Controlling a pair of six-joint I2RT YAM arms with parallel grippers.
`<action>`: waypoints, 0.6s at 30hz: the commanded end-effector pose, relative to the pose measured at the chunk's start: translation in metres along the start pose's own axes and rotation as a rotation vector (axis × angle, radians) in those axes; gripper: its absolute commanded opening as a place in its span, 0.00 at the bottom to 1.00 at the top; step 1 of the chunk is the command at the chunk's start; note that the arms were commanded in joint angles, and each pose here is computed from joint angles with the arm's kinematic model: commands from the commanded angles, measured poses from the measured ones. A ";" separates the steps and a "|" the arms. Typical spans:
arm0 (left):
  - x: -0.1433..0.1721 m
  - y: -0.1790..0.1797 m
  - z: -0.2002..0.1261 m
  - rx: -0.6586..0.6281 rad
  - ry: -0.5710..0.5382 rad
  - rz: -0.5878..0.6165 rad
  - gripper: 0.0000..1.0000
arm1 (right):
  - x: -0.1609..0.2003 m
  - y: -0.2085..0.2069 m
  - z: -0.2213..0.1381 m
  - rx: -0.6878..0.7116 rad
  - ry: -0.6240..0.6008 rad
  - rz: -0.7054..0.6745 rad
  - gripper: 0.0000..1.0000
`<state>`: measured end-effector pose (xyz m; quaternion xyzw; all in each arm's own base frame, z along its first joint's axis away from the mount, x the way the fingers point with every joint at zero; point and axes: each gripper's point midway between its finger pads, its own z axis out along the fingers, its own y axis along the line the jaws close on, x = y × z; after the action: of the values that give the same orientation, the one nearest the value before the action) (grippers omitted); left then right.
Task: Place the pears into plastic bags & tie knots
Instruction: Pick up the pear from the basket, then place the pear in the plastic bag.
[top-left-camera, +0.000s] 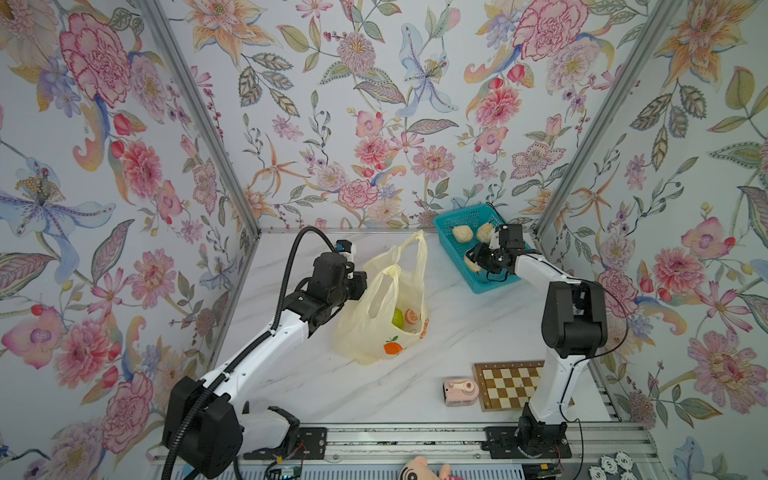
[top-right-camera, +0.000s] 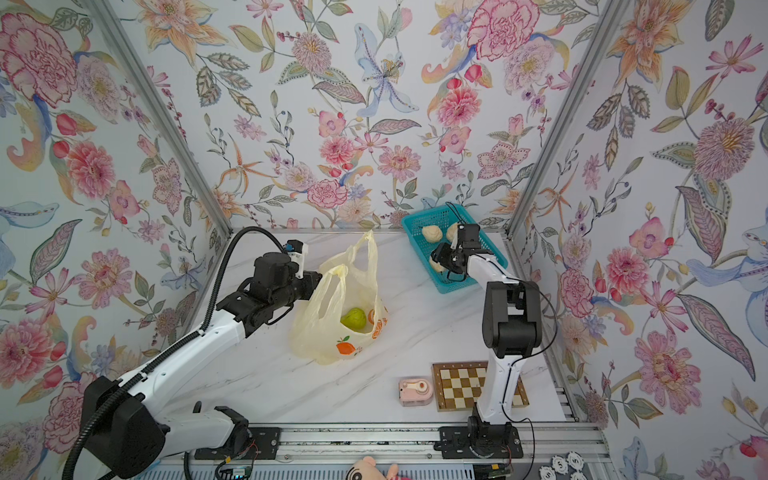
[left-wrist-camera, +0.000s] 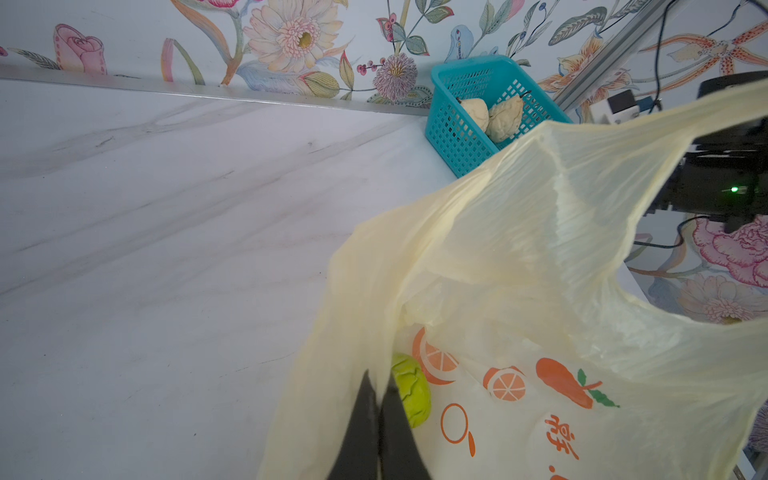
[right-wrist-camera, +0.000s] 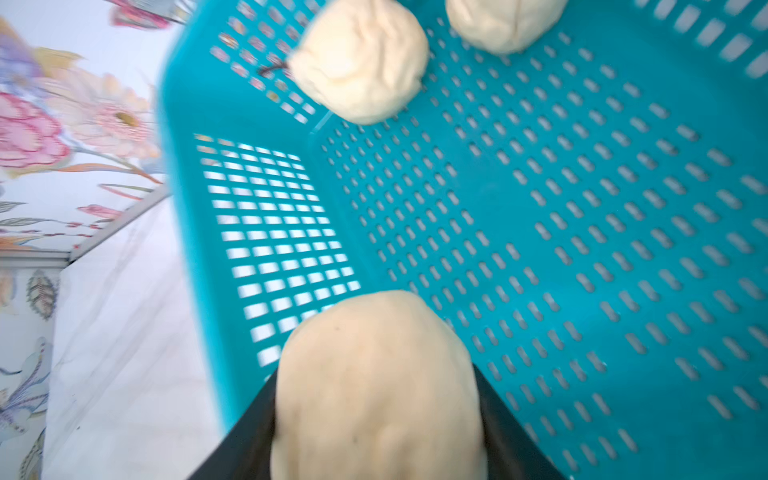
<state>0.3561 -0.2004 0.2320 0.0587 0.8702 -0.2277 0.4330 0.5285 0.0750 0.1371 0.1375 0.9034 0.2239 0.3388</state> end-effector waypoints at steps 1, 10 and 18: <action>-0.006 -0.009 -0.006 0.034 -0.024 -0.002 0.00 | -0.005 0.041 -0.056 -0.097 -0.033 -0.079 0.33; -0.010 -0.014 -0.010 0.062 -0.036 0.010 0.00 | 0.048 0.145 -0.192 -0.385 -0.060 -0.285 0.31; -0.010 -0.017 -0.015 0.082 -0.043 0.007 0.00 | 0.162 0.236 -0.261 -0.653 0.011 -0.511 0.29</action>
<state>0.3522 -0.2037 0.2447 0.0651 0.8598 -0.2456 0.4428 0.2781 0.2447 0.3516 -0.1768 0.7910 0.4107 0.4176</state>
